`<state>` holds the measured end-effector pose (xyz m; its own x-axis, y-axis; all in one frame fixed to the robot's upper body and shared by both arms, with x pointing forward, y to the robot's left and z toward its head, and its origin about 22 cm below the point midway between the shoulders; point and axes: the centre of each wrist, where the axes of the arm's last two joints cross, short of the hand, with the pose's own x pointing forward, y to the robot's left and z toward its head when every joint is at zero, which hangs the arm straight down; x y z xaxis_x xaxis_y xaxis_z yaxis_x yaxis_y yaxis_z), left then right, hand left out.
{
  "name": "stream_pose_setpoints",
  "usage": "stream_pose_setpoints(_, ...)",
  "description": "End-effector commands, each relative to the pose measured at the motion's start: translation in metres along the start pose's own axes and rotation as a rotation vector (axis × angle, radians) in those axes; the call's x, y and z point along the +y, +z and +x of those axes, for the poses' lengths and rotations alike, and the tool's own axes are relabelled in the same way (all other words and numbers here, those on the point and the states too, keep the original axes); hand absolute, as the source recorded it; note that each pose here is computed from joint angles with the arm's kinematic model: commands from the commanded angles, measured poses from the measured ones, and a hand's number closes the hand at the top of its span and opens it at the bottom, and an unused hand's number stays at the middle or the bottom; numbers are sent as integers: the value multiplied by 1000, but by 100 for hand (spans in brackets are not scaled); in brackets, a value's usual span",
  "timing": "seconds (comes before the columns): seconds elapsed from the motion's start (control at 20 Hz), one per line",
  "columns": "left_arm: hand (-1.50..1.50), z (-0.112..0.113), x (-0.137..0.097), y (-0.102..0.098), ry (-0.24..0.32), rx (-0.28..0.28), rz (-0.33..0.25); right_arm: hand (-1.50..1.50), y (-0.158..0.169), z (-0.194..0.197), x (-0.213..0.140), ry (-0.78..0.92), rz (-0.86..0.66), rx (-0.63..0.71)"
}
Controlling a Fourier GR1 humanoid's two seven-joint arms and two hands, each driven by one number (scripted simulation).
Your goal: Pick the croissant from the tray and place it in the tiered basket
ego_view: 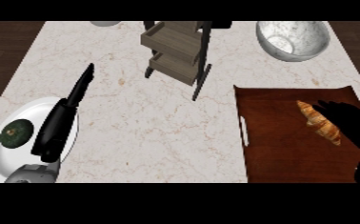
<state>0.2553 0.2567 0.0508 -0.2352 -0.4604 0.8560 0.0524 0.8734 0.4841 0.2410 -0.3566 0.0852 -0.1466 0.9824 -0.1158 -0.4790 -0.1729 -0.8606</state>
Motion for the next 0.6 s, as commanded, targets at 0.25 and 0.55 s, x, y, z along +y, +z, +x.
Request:
stream_pose_setpoints(0.25,0,-2,17,1,-1,14,-1,-150,1,-10,-16,-51,-136,28)
stream_pose_setpoints(0.55,0,1,12,4,-3,-6,0,-150,-16,-40,2,-64,-115,40)
